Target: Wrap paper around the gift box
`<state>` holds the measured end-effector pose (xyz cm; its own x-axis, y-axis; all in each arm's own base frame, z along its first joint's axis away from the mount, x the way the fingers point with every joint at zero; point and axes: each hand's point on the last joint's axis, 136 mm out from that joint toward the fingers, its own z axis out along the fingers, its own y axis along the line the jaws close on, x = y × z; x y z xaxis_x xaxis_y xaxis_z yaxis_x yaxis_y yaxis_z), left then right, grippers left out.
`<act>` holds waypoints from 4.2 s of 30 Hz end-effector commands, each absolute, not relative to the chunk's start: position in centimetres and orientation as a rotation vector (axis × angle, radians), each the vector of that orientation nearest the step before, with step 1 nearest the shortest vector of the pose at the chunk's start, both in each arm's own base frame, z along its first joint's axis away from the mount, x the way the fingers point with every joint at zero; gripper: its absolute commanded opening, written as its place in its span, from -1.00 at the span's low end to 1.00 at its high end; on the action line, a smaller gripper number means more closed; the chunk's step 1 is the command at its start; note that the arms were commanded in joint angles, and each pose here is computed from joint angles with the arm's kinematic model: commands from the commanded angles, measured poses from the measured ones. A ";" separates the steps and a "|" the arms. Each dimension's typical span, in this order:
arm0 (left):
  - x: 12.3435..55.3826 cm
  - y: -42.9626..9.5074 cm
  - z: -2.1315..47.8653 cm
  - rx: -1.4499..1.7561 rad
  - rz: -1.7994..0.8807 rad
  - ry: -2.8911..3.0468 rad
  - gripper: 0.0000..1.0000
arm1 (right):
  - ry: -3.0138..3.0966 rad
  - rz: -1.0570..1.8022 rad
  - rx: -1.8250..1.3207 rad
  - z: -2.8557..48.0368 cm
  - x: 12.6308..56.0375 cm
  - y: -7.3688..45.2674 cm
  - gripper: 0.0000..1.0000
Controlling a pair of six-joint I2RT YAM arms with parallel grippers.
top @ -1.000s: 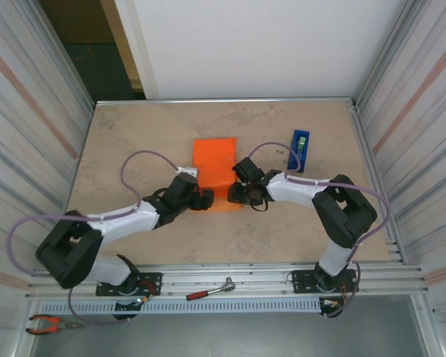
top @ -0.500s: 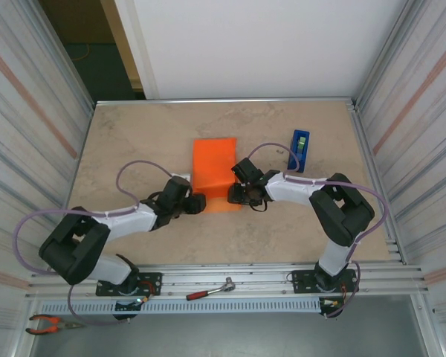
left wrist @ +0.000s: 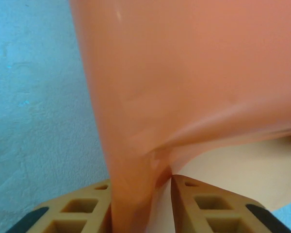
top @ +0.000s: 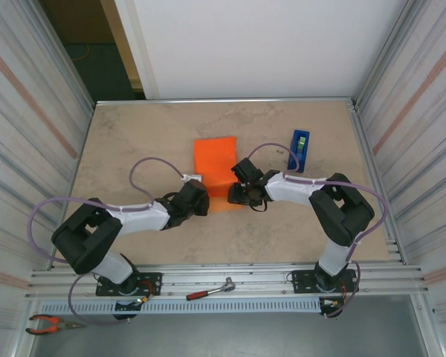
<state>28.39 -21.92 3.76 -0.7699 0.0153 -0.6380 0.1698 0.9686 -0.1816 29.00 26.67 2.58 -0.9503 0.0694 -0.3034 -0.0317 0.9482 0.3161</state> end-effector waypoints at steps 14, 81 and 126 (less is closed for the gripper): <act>29.1 -22.0 4.4 0.124 -0.194 2.411 -0.76 | 2.792 0.481 0.062 2.4 28.9 27.5 0.00; 29.4 -21.8 4.1 0.176 -0.056 2.440 -0.70 | 2.774 0.321 0.143 3.5 28.9 28.1 -0.56; 30.1 -20.7 11.7 0.246 -0.400 2.355 0.24 | 2.695 0.431 0.180 8.5 28.7 25.4 0.44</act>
